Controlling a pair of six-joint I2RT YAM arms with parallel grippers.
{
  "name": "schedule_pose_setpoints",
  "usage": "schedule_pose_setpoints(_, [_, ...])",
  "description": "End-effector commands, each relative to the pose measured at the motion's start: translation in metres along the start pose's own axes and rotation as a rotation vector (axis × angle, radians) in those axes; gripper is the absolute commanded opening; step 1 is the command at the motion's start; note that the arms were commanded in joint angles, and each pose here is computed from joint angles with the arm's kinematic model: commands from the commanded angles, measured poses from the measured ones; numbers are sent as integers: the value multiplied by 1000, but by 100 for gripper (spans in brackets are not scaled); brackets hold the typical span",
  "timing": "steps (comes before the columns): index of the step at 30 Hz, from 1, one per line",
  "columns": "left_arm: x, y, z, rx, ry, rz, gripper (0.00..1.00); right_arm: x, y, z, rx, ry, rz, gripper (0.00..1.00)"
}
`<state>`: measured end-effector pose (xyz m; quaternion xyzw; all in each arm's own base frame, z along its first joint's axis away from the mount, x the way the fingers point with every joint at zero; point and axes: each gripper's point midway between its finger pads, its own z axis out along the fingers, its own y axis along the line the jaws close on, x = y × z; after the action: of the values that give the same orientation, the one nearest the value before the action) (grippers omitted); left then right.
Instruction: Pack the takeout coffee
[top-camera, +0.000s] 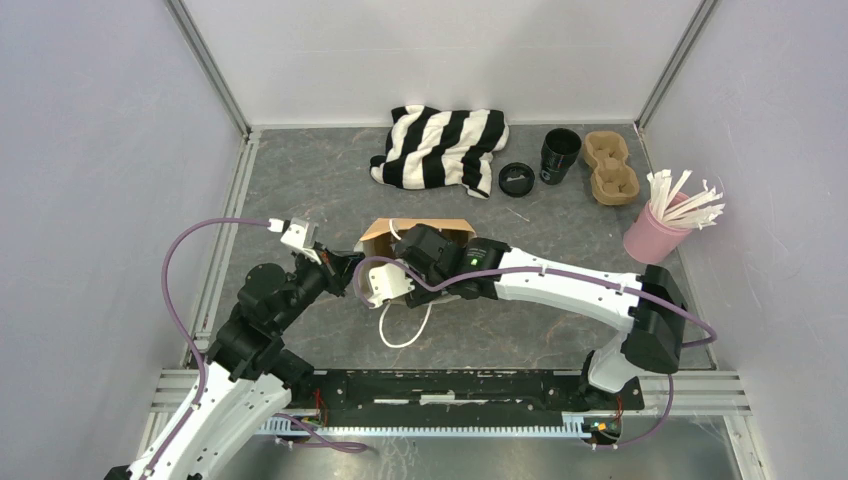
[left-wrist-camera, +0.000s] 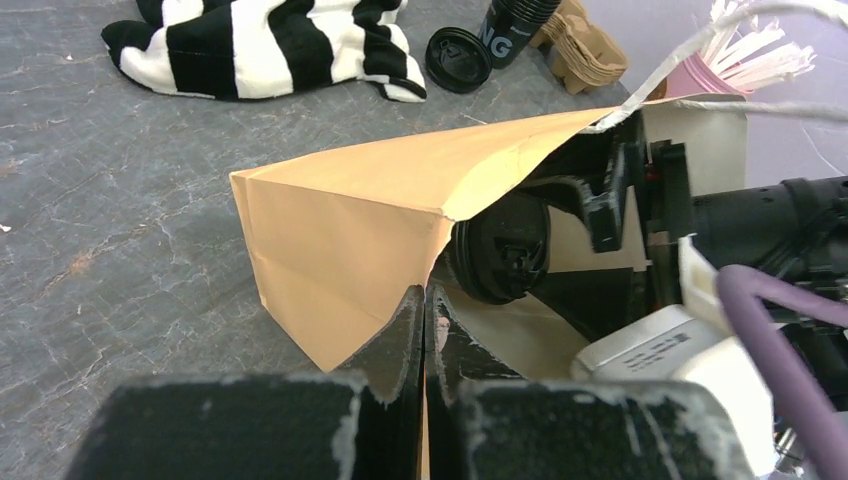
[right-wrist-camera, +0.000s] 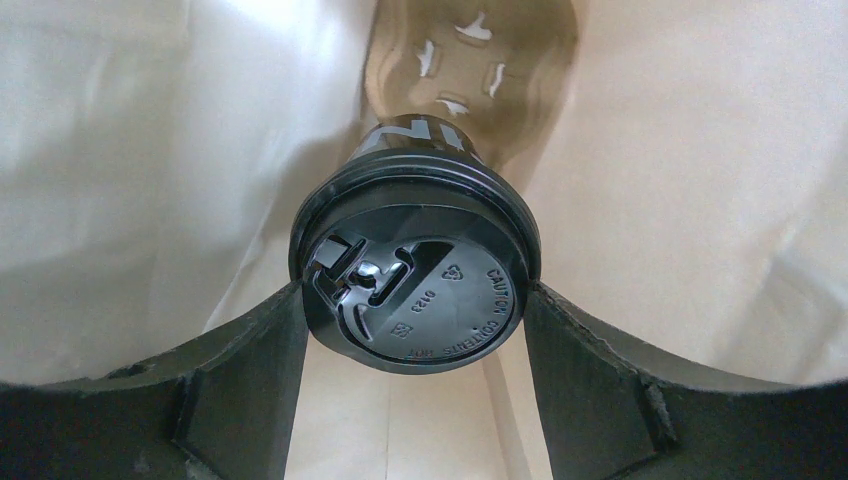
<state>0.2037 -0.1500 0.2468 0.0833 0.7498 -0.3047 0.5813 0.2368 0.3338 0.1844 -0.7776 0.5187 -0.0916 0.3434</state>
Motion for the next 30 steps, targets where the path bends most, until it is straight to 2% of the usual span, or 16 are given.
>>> schedule_pose_setpoints(1, [-6, 1, 0, 14, -69, 30, 2, -6, -23, 6, 70, -14, -8, 53])
schedule_pose_setpoints(7, [0, 0, -1, 35, -72, 42, 2, 15, -42, 1, 148, 38, 32, 53])
schedule_pose_setpoints(16, [-5, -9, 0, 73, -54, 54, 2, 27, -44, 4, 168, 89, -27, 53])
schedule_pose_setpoints(24, [-7, -6, 0, 50, -53, 46, 2, -2, -41, 22, 86, -32, -41, 54])
schedule_pose_setpoints(30, [-15, -2, 0, 16, -70, 50, 2, 3, -46, 23, 135, -29, 34, 53])
